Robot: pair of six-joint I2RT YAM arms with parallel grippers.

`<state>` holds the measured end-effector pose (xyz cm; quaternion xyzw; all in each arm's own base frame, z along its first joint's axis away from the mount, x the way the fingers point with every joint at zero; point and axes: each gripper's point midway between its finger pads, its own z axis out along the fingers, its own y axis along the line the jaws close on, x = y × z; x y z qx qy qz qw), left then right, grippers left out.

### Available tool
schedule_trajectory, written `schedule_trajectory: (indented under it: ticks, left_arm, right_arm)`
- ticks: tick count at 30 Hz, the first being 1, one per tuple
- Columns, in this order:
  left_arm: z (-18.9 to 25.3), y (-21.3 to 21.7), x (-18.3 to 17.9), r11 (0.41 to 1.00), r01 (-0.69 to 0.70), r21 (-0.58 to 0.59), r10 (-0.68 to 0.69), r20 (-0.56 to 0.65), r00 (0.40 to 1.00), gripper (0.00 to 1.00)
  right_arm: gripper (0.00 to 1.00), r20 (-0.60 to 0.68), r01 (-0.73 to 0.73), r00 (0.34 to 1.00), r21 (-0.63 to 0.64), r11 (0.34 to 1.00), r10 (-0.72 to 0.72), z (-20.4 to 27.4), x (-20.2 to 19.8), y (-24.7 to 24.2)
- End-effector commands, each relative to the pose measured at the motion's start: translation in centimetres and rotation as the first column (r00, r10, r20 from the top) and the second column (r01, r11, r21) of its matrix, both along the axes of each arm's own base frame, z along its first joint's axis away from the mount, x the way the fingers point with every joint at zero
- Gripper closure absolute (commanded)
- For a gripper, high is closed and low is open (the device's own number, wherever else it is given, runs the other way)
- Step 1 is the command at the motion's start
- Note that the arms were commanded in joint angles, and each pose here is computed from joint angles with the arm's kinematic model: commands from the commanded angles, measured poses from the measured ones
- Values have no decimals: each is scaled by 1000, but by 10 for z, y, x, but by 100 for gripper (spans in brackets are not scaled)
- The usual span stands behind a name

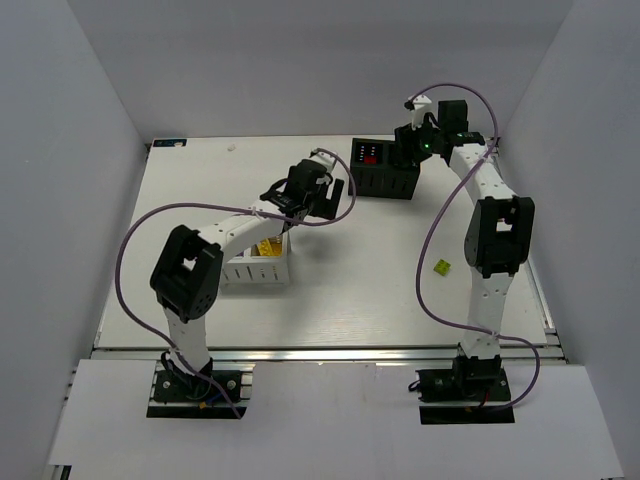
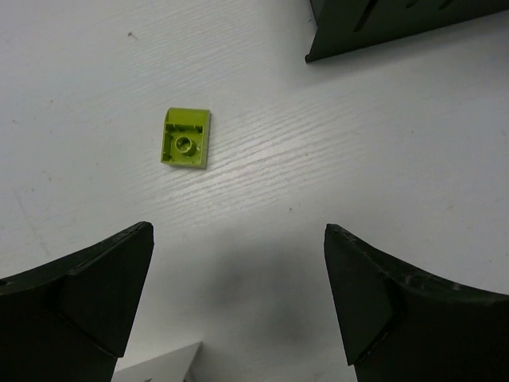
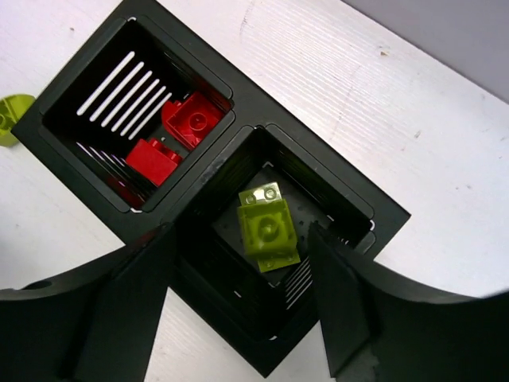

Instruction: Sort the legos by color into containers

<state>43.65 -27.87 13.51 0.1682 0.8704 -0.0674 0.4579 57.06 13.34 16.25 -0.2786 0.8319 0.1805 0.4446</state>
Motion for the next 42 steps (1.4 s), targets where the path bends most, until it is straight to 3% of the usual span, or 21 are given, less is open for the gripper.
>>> schedule_trajectory:
  ticks: [1, 5, 8, 10, 11, 12, 14, 16, 20, 22, 27, 36, 42]
  left_arm:
    - [43, -10, 24, 999, 10, -33, -6, 123, 992, 2]
    - [32, -15, 39, 1000, 17, -14, -15, 119, 993, 2]
    - [21, -16, 49, 1000, 17, 13, -18, 107, 994, 2]
    - [12, -16, 55, 999, 12, 35, -16, 105, 994, 3]
    - [13, -12, 61, 999, 0, 40, -5, 105, 994, 5]
    - [9, -12, 62, 999, -3, 49, -2, 98, 995, 5]
    - [-9, 0, 72, 996, -38, 75, 33, 66, 997, 8]
    - [-17, 5, 76, 995, -58, 86, 54, 42, 998, 14]
    - [-37, 16, 83, 991, -85, 102, 83, 26, 996, 15]
    - [-40, 17, 89, 992, -87, 93, 85, 24, 996, 15]
    - [-56, 8, 94, 996, -36, 80, 37, -22, 999, 16]
    - [-75, -1, 92, 998, 22, 60, -17, -86, 996, 31]
    - [-84, 7, 91, 996, -3, 91, 12, -98, 995, 35]
  right_arm:
    - [27, 94, 4, 996, 7, 1000, -5, 39, 6, -2]
    - [27, 104, -9, 995, 35, 999, 5, 56, -2, 1]
    - [36, 134, -15, 991, 62, 998, 6, 80, -18, 0]
    - [60, 177, -22, 984, 93, 995, 5, 98, -29, -1]
    - [89, 175, -12, 984, 121, 993, -10, 106, -49, -7]
    - [100, 209, -27, 978, 152, 988, -5, 118, -58, -6]
    - [100, 201, -77, 979, 243, 967, 28, 132, -98, -8]
    - [100, 260, -217, 955, 281, 935, 143, 162, -142, 4]
    - [87, 302, -291, 932, 289, 912, 202, 172, -195, -5]
    - [86, 315, -300, 926, 280, 912, 208, 170, -215, -10]
    - [84, 296, -263, 938, 278, 924, 179, 149, -235, -20]
    - [84, 257, -231, 955, 345, 909, 145, 131, -247, -34]
    - [85, 256, -228, 957, 361, 904, 138, 129, -253, -41]
